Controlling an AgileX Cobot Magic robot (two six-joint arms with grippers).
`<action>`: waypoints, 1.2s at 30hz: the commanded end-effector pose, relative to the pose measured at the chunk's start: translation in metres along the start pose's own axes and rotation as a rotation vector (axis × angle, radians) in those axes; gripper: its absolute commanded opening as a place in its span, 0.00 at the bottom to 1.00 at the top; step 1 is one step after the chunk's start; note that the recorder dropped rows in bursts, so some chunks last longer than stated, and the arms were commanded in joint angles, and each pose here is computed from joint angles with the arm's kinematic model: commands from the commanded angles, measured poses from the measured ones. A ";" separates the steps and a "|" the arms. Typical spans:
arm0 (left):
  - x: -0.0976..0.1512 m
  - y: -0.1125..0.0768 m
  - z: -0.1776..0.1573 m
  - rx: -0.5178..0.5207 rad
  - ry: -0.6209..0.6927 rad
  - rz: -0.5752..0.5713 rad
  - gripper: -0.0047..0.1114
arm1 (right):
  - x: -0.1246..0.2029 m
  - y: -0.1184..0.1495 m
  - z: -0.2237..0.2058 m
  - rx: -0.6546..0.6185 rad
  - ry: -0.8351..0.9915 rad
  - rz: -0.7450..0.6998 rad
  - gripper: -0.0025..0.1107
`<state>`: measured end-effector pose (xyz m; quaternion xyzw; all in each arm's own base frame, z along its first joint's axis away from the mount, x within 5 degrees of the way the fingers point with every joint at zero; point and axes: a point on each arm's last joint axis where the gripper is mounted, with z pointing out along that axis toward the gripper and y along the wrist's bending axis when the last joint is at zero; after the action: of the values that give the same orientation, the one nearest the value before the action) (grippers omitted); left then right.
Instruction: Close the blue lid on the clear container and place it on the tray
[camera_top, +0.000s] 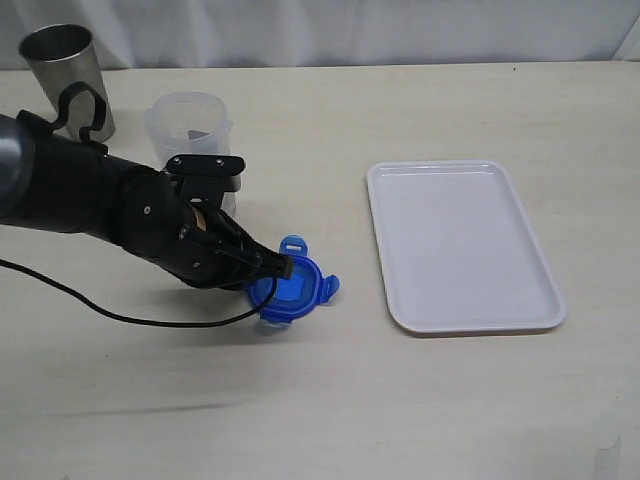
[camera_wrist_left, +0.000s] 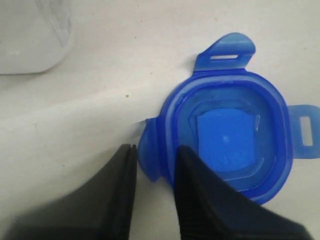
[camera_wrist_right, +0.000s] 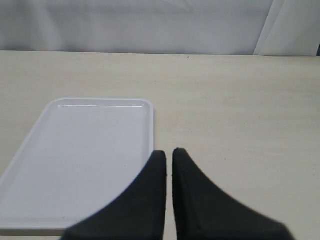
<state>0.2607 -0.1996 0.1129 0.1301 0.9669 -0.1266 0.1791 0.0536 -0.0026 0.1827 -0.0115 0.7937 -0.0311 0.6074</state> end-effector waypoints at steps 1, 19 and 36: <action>0.002 0.000 0.001 -0.002 0.014 0.016 0.26 | 0.001 0.000 0.000 0.005 -0.005 -0.007 0.06; 0.003 0.000 0.001 -0.004 0.026 0.049 0.04 | 0.001 0.000 0.000 0.005 -0.005 -0.007 0.06; 0.011 0.008 -0.022 -0.054 0.164 0.186 0.04 | 0.001 0.000 0.000 0.005 -0.005 -0.007 0.06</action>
<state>0.2482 -0.1892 0.1243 0.2168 0.9644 -0.0848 0.1258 0.0536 -0.0026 0.1827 -0.0115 0.7937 -0.0311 0.6074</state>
